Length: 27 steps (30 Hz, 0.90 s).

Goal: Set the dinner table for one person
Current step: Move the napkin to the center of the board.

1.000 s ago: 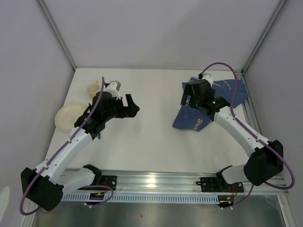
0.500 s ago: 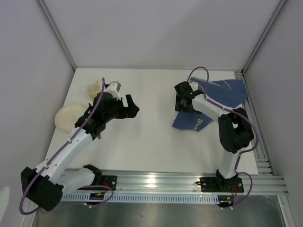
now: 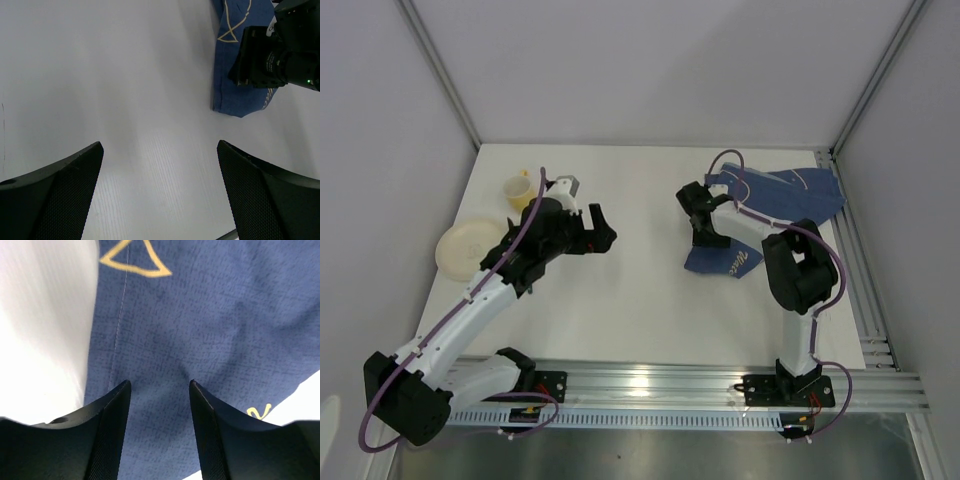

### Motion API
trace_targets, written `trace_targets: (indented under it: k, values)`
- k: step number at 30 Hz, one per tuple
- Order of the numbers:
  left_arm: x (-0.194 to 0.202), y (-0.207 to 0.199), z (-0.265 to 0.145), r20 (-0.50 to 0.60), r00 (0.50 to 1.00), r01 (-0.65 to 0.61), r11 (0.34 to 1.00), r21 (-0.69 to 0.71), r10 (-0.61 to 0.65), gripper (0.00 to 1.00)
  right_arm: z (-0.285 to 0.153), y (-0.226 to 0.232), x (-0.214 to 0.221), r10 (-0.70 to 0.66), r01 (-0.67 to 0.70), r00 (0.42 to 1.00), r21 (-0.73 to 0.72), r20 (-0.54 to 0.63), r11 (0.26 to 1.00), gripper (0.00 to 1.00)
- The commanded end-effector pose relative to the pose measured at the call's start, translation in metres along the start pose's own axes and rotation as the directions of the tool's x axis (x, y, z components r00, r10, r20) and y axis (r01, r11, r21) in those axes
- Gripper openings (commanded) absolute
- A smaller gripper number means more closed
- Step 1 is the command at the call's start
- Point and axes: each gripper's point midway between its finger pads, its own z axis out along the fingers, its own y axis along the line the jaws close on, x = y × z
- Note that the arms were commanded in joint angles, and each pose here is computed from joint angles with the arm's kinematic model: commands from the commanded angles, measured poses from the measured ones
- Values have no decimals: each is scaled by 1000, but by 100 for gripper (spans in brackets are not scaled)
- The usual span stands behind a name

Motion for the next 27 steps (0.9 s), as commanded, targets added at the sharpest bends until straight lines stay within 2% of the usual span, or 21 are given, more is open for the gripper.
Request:
trace_targets:
  k: [1,4,8,11,12,13,15,16,21,22,25,27]
  values:
    - [0,-3,-3,13,1000,-4,1000,6,4,99,8,4,16,9,-9,999,-12,-32,1000,54]
    - [0,-5,-3,14,1000,-12,1000,11,12,99,9,8,25,17,-20,998,-47,-55,999,59]
    - [-1,0,-1,21,1000,-18,1000,-18,18,99,10,18,44,4,-15,995,-109,-99,994,56]
    - [-1,-1,-1,22,999,-23,1000,-17,24,99,10,25,51,-7,-12,992,-147,-123,989,50]
    - [-1,0,-1,21,1000,-21,1000,-20,21,99,11,27,55,-16,-5,991,-156,-133,988,40]
    - [-1,0,-1,22,999,-23,1000,-18,24,99,11,29,57,-24,-1,989,-166,-144,986,40]
    - [-1,1,-1,23,999,-23,999,-24,24,99,10,32,66,-38,4,984,-194,-172,981,5]
    - [-2,1,-1,25,999,-22,999,-28,23,99,7,31,68,-37,0,983,-203,-177,979,0]
    - [-2,3,-1,27,999,-27,999,-40,28,99,-30,31,81,-64,13,985,-298,-161,954,0]
    - [-3,3,-1,28,999,-26,999,-39,27,99,-49,29,72,-50,7,991,-332,-121,943,0]
    - [-2,3,2,19,999,-25,999,-41,26,99,-76,10,78,-36,-1,994,-330,-107,944,0]
    - [-2,3,4,13,1000,-25,999,-43,26,99,-85,-7,93,-19,-25,989,-301,-143,953,0]
